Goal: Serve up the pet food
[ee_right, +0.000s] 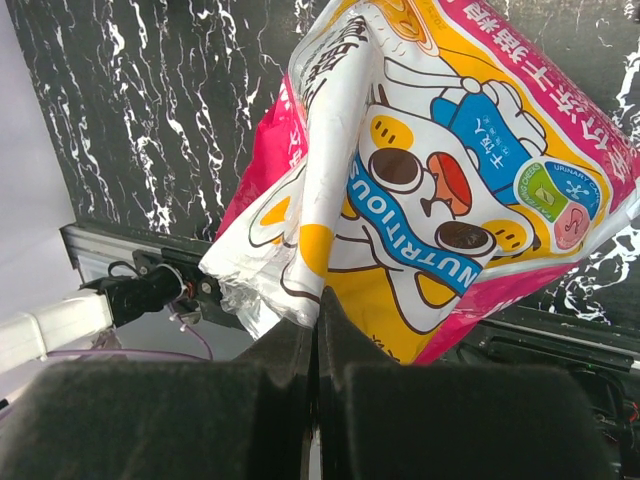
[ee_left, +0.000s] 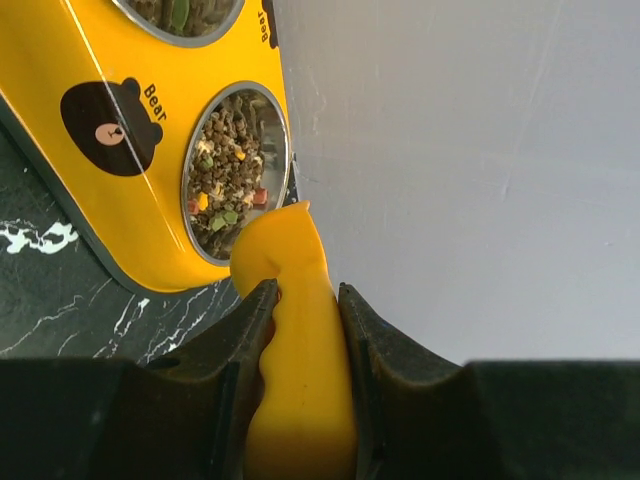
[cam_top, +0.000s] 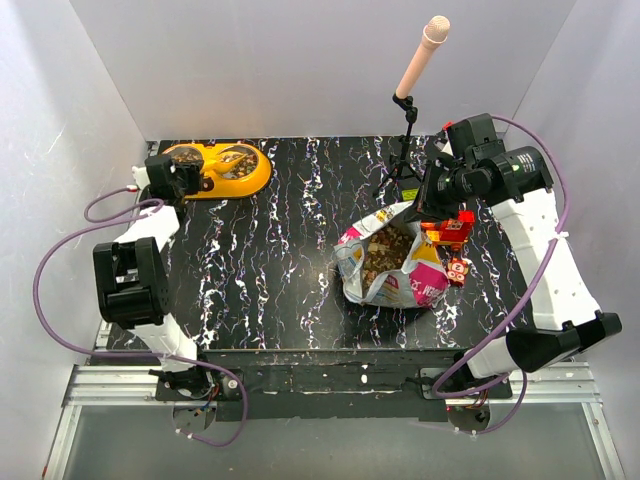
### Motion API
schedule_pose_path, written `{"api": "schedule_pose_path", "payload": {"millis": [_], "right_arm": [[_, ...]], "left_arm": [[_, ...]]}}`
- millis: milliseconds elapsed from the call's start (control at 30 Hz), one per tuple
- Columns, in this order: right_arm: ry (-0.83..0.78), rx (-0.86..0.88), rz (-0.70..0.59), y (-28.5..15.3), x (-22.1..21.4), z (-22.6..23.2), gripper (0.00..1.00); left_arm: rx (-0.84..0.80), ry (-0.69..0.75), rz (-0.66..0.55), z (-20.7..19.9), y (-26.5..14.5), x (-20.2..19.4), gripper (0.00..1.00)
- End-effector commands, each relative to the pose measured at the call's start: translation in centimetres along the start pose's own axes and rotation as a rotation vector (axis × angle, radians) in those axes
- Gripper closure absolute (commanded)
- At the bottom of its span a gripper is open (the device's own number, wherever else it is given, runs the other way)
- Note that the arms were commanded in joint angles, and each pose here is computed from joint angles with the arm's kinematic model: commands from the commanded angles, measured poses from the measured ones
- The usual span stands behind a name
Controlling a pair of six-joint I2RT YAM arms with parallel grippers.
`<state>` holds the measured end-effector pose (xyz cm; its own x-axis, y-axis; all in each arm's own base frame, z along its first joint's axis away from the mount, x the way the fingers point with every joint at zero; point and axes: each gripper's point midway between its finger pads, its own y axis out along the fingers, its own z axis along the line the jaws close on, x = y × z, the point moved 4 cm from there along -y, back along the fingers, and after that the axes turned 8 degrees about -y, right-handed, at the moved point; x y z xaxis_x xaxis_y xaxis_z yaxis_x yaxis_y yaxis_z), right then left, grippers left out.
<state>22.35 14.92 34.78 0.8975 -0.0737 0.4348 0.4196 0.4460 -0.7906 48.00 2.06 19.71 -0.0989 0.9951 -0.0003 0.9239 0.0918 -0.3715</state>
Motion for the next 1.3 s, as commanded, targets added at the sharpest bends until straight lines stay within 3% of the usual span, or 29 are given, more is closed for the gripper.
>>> {"api": "schedule_pose_path", "payload": {"millis": [0, 333, 767, 1033, 1267], "right_arm": [[-0.079, 0.213, -0.264, -5.3, 3.5, 4.4, 0.99], [-0.084, 0.192, -0.284, -5.3, 4.0, 4.3, 0.99], [-0.087, 0.166, -0.277, -5.0, 4.3, 3.9, 0.99], [-0.090, 0.163, -0.277, -5.0, 4.3, 3.7, 0.99], [-0.096, 0.155, -0.270, -4.9, 4.3, 3.5, 0.99]], "left_arm": [[0.034, 0.058, -0.027, -1.4, 0.8, 0.7, 1.00], [0.155, 0.166, -0.076, -1.6, 3.2, 1.7, 1.00], [0.348, 0.337, -0.083, -2.6, 5.5, -0.4, 1.00], [0.444, 0.632, -0.157, -5.0, 5.7, -3.4, 1.00], [0.399, 0.778, -0.165, -7.3, 5.4, -5.5, 1.00]]}}
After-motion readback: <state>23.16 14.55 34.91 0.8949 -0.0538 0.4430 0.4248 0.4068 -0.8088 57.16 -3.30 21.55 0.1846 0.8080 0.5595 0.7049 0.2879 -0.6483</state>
